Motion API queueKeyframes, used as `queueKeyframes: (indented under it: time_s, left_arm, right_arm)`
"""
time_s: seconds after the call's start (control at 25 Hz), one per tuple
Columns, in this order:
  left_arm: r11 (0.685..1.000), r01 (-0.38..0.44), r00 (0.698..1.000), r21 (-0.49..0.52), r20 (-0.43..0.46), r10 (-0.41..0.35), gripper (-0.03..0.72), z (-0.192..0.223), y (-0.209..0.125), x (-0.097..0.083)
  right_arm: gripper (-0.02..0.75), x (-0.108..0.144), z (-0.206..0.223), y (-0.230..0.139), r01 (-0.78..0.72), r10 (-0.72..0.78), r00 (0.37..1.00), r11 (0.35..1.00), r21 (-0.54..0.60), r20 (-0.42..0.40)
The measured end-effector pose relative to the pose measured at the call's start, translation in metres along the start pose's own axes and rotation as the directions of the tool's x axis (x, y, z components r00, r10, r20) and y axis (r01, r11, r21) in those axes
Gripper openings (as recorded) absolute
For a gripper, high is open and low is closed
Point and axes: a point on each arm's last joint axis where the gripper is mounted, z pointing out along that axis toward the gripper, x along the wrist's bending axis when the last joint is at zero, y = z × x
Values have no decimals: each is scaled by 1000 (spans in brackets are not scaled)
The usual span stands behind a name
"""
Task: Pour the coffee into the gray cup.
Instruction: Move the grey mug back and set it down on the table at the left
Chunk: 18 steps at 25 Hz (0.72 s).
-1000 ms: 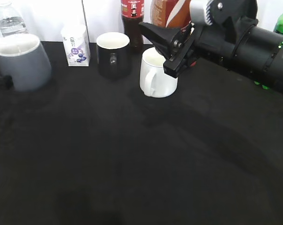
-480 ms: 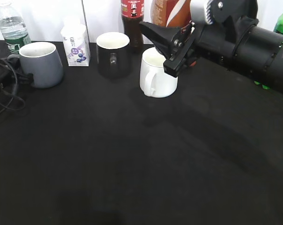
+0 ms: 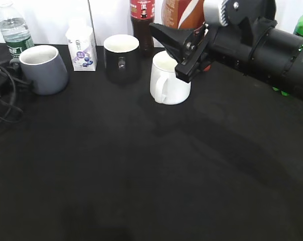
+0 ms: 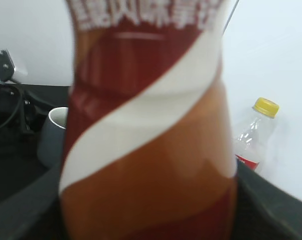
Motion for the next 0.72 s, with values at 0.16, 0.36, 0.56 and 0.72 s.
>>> queueKeyframes:
  time_s: [0.16, 0.36, 0.56, 0.72]
  left_arm:
    - [1000, -10, 1000, 1, 4, 10, 257, -21, 21, -1]
    - [1000, 0, 1000, 31, -4, 0, 257, -29, 15, -2]
    - [997, 5, 1000, 73, 0, -5, 257, -36, 7, -4]
    - [994, 16, 1000, 107, 9, -17, 257, -65, -2, -10]
  right_arm:
    - [527, -3, 0, 0, -27, 27, 999, 1000, 0, 34]
    - [527, -5, 0, 0, -45, 45, 998, 999, 0, 54]
    - [527, -5, 0, 0, -48, 48, 997, 999, 0, 57]
    - [527, -13, -1, -1, -120, 120, 982, 993, -7, 145]
